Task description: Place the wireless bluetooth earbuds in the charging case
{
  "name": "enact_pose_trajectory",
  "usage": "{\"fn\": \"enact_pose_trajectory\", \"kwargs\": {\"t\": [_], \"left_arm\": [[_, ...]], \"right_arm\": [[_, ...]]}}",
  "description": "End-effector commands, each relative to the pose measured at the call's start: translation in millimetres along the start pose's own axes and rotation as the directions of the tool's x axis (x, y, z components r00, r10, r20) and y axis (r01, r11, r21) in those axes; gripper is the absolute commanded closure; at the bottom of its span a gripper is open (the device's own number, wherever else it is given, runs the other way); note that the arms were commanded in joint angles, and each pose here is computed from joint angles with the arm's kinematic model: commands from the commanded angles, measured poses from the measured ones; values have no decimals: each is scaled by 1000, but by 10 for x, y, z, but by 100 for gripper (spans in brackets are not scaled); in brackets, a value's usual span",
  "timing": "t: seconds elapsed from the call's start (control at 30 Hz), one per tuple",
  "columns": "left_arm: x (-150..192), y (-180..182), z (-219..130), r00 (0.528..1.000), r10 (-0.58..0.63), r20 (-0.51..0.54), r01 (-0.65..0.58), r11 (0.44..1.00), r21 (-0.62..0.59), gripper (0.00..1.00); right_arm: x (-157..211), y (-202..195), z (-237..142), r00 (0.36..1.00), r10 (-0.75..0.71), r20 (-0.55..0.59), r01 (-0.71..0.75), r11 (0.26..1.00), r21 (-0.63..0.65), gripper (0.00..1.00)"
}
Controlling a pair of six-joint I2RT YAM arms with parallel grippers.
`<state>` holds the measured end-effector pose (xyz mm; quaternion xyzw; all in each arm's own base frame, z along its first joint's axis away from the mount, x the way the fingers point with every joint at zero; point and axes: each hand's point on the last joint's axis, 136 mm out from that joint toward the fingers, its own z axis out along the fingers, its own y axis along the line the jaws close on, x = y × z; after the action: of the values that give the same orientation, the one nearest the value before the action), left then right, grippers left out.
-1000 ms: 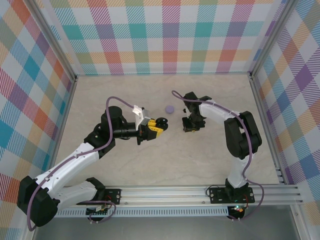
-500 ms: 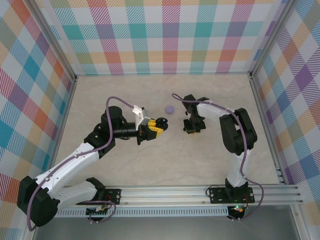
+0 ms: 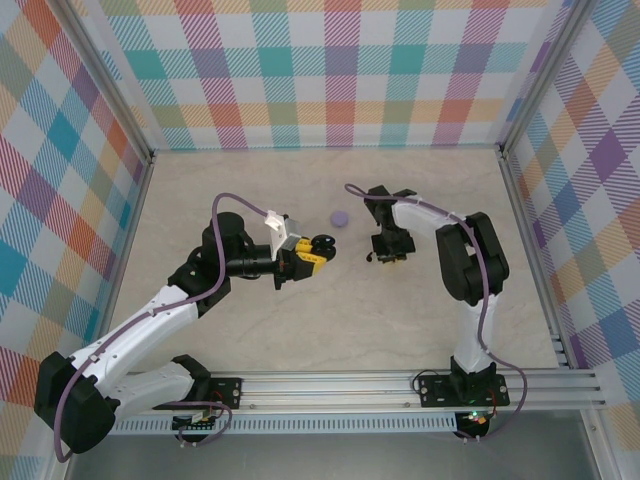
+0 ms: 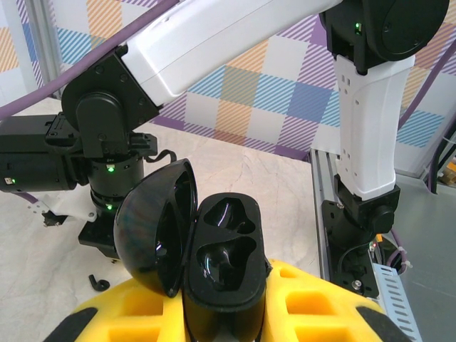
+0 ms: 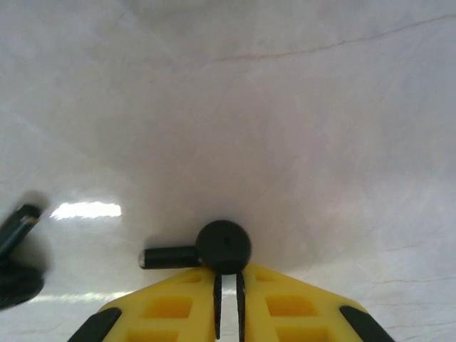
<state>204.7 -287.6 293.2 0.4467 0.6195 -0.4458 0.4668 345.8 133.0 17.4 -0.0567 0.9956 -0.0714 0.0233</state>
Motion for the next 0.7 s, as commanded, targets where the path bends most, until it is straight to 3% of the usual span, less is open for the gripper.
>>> {"fn": "enact_pose_trajectory", "kwargs": {"t": [0.0, 0.2, 0.33, 0.5, 0.67], "left_arm": [[-61, -76, 2, 1000, 18, 10, -18, 1000, 19, 95], [-51, -72, 2, 1000, 16, 6, -16, 1000, 17, 95], [-62, -73, -2, 1000, 18, 8, -18, 1000, 16, 95], [-60, -79, -2, 1000, 17, 9, -17, 1000, 18, 95], [-62, -85, -16, 1000, 19, 11, -19, 1000, 16, 95]], "right_arm": [[-91, -153, -1, 1000, 10, 9, -11, 997, 79, 83], [-136, -131, -108, 1000, 3, 31, -4, 998, 55, 81], [-110, 1, -231, 999, 15, 52, -12, 999, -50, 77], [-132, 94, -331, 990, 120, 74, -107, 982, -154, 62], [-155, 104, -309, 965, 256, 62, -241, 953, -184, 58]]}}
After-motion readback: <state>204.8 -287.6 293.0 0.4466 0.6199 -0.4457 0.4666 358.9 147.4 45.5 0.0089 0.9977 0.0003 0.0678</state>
